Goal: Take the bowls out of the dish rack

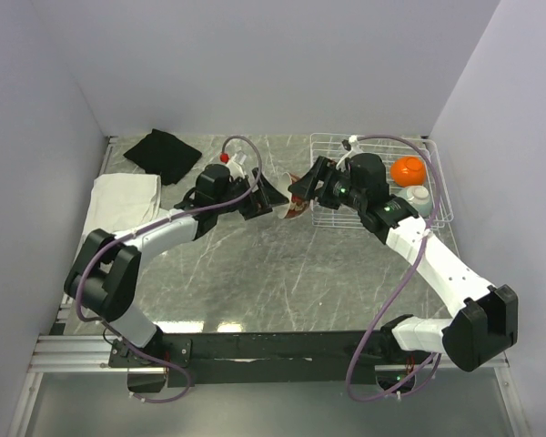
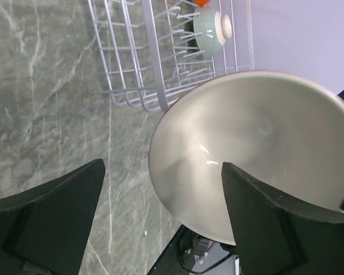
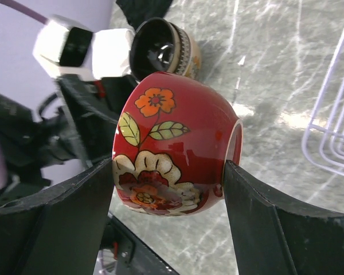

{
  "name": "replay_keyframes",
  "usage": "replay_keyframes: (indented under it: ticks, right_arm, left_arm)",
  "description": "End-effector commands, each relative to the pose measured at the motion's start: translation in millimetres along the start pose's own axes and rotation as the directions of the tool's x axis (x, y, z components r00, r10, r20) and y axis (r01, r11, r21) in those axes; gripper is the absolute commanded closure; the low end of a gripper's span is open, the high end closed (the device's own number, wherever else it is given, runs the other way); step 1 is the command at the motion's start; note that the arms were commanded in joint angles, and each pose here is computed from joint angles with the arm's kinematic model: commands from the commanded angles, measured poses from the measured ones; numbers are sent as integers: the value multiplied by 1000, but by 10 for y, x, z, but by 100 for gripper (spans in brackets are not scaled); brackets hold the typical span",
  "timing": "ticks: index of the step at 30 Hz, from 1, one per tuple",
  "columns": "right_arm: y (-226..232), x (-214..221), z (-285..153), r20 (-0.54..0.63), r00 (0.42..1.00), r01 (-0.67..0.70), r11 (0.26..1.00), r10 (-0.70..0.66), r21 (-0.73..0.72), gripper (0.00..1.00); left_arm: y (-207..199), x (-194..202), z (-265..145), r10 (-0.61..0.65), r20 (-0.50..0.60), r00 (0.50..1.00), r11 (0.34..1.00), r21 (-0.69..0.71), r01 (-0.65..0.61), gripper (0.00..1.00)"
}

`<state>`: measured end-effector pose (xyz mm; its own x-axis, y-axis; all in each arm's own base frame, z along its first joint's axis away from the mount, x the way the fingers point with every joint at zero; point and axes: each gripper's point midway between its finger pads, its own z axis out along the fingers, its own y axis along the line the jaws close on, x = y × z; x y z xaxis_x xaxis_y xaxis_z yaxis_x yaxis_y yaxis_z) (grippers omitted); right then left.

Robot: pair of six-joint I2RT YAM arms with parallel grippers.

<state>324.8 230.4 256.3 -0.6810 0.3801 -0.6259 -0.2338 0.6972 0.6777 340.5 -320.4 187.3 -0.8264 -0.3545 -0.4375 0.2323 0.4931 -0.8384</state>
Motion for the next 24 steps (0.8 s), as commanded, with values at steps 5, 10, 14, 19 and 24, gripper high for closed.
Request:
replay_keyframes:
  ticks: [5,10,14,19,24]
  right_arm:
    - [451,-279,-134,120,992,-12,982,35,-187,61]
    - [412,-212,-106,97,993,-43,982,61,-185,61]
    - [444,-239,-92,112,991,-42,977,67,-210,61]
    - [307,-189,-73,115,990,-61,982,83,-180,55]
    - [35,-87,-87,117,988,-84,989,98,-119,31]
  left_arm:
    - [-166,74,43,-39,-40,998,995,93,42,30]
    - [-158,107,48,-53,-51,997,993,102,58,56]
    - [-165,106,24,-62,-50,997,993,94,67,79]
    - [-165,41,-44,-40,-13,999,997,67,41,96]
    - [-46,-61,-177,-3,39,999,1000,-8,3,99]
